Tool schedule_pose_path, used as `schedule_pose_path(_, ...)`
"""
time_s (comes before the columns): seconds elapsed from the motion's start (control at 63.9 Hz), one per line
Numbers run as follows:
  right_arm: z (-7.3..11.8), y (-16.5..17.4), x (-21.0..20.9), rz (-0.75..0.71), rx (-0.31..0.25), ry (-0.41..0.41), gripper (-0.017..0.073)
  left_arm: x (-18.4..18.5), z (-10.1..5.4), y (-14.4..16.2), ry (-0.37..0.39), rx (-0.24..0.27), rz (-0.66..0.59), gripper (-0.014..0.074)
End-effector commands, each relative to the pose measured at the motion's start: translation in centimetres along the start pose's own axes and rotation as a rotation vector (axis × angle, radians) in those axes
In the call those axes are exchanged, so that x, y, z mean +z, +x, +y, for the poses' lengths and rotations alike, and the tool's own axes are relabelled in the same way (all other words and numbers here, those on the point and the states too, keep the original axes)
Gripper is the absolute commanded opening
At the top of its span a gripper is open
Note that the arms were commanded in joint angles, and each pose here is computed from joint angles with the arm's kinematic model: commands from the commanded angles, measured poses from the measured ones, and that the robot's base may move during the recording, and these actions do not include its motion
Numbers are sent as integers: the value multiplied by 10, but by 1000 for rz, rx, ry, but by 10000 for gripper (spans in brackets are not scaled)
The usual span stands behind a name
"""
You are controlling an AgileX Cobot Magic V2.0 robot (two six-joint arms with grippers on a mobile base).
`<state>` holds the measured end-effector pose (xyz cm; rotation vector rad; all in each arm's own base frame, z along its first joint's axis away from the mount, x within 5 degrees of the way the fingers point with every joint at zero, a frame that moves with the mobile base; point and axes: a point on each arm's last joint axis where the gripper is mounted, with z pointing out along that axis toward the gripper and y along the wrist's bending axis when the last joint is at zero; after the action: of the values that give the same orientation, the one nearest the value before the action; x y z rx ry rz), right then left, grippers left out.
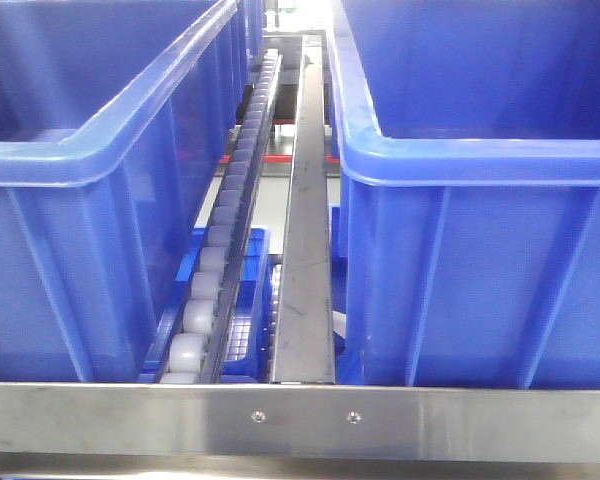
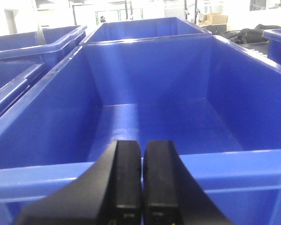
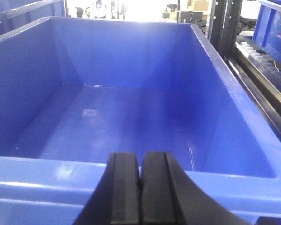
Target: Pick and sort blue part to right shelf
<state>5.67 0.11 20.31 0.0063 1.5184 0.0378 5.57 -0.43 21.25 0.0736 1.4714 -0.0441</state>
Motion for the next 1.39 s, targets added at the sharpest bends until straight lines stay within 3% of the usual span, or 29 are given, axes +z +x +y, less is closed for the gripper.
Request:
schedule_pose_path(0.0, 0, -15, -3, -130, -2, 4, 64, -2, 0, 0, -3, -30, -80, 124)
schedule_pose_path(0.172, 0, -15, -3, -130, -2, 4, 64, -2, 0, -1, -1, -34, -83, 124)
schedule_pose_path(0.297, 0, -15, -3, -130, -2, 4, 64, -2, 0, -1, 2, -115, -83, 124)
schedule_pose_path(1.377, 0, -15, -3, -130, -2, 4, 64, -2, 0, 0, 3, -103, -77, 124)
